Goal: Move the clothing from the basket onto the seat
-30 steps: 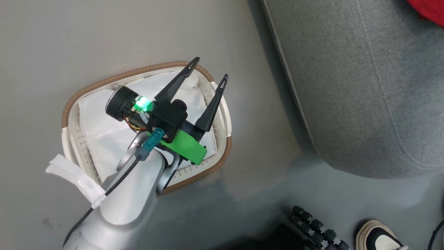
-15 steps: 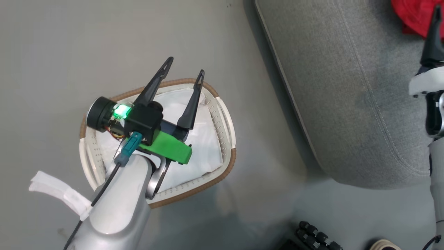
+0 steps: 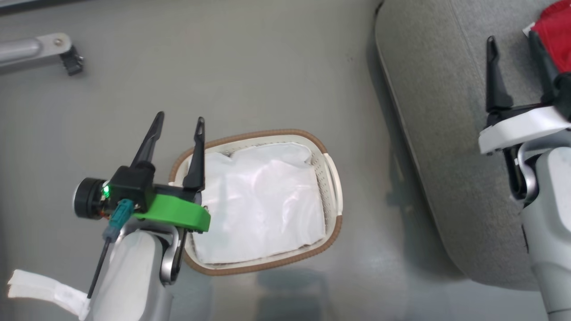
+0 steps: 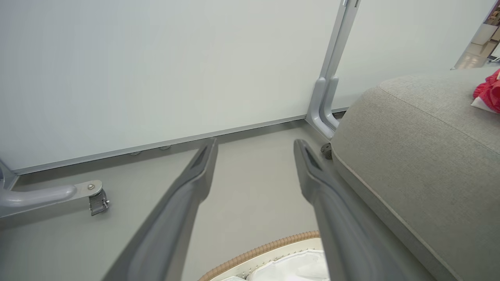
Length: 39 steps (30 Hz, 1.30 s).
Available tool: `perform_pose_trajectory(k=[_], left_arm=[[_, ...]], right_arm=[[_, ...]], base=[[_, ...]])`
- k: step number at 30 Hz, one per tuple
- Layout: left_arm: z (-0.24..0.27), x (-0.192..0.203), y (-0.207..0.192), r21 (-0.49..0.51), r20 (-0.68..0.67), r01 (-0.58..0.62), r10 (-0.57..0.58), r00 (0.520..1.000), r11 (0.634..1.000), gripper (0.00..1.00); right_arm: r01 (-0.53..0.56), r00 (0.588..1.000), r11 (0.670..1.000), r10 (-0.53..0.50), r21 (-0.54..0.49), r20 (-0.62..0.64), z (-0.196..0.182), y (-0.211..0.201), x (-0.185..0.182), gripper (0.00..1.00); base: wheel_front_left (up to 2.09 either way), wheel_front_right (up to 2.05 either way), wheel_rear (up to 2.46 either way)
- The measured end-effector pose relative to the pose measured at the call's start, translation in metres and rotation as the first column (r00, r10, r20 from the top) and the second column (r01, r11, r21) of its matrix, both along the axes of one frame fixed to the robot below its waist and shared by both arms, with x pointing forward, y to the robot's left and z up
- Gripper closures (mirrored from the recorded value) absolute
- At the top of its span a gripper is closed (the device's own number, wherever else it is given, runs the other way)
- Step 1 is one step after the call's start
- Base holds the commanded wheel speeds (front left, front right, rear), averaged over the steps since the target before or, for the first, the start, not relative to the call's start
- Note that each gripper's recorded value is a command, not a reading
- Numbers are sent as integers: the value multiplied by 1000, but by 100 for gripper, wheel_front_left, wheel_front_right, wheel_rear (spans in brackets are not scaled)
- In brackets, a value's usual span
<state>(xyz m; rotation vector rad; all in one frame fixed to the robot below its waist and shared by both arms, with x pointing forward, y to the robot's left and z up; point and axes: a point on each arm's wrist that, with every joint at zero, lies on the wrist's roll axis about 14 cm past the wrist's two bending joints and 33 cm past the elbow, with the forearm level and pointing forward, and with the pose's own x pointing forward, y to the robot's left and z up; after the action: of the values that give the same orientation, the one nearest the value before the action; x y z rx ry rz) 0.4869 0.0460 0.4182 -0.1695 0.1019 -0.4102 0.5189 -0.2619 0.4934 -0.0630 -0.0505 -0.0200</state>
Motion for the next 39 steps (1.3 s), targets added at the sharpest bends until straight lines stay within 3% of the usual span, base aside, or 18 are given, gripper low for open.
perform_pose_trajectory(k=[6, 19, 39], left_arm=[[15, -12, 47, 43, 19, -132, 131, 991, 990, 0], [33, -55, 103, 81, 38, -282, 280, 959, 956, 0], [53, -105, 110, 63, 73, -316, 312, 947, 947, 0]], right_arm=[[-75, 997, 995, 75, 62, 2, -1, 39, -9, 0], [-170, 985, 978, 174, 123, -20, -4, 88, -48, 0], [-199, 979, 963, 203, 183, -5, 3, 111, -104, 0]], base=[[0, 0, 0], [0, 0, 0], [0, 0, 0]])
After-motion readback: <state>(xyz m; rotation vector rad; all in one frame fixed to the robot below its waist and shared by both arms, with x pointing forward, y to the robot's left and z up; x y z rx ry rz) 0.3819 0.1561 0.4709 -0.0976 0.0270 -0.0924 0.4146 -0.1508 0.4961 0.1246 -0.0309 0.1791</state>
